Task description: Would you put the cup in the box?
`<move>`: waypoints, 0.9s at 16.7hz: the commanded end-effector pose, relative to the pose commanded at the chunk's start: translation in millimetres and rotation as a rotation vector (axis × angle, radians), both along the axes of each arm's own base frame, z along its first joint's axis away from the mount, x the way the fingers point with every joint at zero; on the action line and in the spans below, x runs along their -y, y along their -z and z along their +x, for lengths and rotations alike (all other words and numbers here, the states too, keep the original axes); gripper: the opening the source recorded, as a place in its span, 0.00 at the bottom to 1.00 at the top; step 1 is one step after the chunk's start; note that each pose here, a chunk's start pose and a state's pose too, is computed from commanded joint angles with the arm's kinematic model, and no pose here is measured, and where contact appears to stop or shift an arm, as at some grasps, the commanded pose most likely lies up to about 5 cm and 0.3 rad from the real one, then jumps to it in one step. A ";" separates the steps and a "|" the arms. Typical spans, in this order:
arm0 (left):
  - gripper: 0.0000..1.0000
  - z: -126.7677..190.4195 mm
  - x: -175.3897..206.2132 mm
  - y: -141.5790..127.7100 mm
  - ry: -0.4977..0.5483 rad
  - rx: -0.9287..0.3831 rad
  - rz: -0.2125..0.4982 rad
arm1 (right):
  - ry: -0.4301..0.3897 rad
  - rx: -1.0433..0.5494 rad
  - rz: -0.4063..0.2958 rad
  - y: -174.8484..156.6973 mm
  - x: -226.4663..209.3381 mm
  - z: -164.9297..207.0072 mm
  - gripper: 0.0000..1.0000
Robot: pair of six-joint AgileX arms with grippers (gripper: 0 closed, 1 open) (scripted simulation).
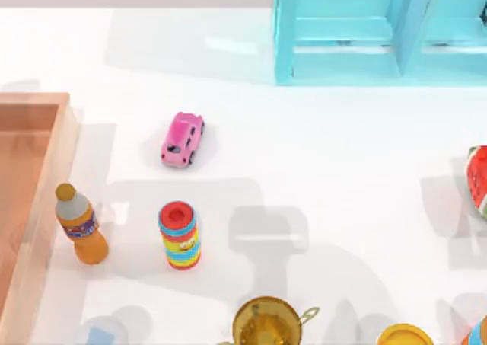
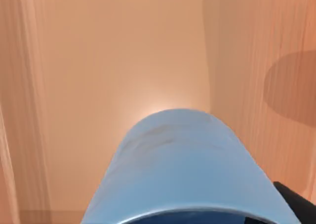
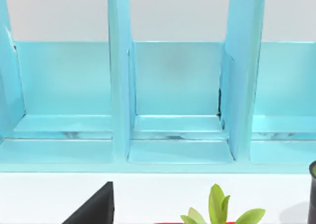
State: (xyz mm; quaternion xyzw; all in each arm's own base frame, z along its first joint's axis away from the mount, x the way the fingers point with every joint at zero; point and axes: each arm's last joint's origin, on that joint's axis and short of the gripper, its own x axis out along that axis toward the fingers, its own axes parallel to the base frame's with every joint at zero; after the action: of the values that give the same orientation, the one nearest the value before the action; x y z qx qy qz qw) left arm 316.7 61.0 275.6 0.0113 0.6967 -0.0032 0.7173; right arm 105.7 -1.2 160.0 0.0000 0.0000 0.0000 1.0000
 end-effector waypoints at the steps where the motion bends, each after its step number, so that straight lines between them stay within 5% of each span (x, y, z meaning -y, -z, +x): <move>1: 0.00 0.0 0.0 0.0 0.000 0.000 0.000 | 0.000 0.000 0.000 0.0 0.0 0.0 1.00; 11: 0.00 1.6 -9.0 62.3 0.000 0.000 0.000 | 0.000 0.000 0.000 0.0 0.0 0.0 1.00; 15: 0.00 1.3 -9.3 64.3 0.000 0.000 0.000 | 0.000 0.000 0.000 0.0 0.0 0.0 1.00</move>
State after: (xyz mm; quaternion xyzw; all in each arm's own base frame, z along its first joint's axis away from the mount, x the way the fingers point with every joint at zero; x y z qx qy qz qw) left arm 318.0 70.4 211.3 0.0113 0.6967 -0.0032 0.7173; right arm 105.7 -1.2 160.0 0.0000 0.0000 0.0000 1.0000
